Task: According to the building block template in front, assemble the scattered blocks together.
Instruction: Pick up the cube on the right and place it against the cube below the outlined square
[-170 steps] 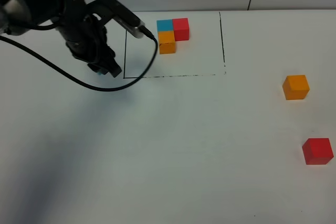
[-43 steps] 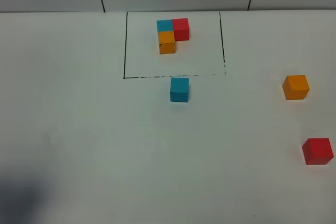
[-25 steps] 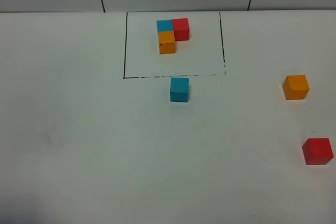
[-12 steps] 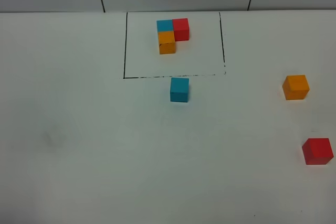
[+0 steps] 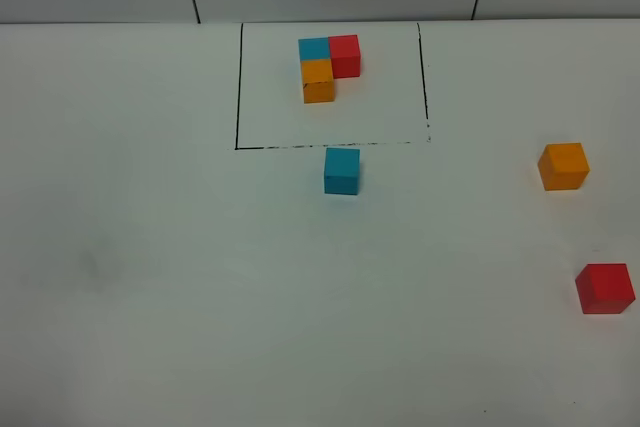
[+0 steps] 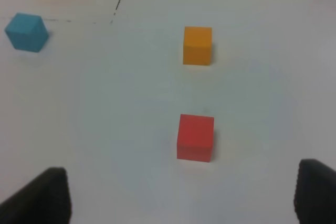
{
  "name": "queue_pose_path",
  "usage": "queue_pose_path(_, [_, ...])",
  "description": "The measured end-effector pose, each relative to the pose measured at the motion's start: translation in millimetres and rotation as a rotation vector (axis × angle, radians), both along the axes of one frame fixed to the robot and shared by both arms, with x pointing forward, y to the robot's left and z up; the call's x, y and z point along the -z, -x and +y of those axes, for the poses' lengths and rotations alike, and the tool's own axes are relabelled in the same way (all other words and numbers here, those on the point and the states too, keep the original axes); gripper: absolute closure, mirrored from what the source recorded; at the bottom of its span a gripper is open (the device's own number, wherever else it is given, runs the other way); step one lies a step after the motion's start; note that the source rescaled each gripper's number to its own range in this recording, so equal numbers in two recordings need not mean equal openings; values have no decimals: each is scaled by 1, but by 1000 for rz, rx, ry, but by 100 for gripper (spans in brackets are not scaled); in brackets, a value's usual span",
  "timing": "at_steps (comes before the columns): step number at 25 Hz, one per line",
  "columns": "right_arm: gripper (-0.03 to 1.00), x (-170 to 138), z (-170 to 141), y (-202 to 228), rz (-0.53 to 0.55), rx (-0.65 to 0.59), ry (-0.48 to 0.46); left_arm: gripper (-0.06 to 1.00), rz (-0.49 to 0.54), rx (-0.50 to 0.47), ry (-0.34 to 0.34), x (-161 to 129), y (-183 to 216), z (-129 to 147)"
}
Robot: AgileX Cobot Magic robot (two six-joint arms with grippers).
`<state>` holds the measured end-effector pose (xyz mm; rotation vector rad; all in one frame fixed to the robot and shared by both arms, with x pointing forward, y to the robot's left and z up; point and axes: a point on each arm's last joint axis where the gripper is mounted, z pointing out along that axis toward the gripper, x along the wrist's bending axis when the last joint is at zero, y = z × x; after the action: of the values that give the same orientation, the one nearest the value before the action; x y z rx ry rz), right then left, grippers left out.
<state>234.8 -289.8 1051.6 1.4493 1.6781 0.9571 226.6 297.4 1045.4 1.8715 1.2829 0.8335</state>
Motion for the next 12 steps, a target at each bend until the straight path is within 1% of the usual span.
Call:
queue_pose_path(3, [24, 0, 0, 0, 0, 0, 0, 18, 0, -55, -4, 0, 0, 0])
queue_pose_path(8, [24, 0, 0, 0, 0, 0, 0, 18, 4, -189, 22, 0, -1, -1])
queue_pose_path(12, [24, 0, 0, 0, 0, 0, 0, 18, 6, -256, 45, 0, -1, -1])
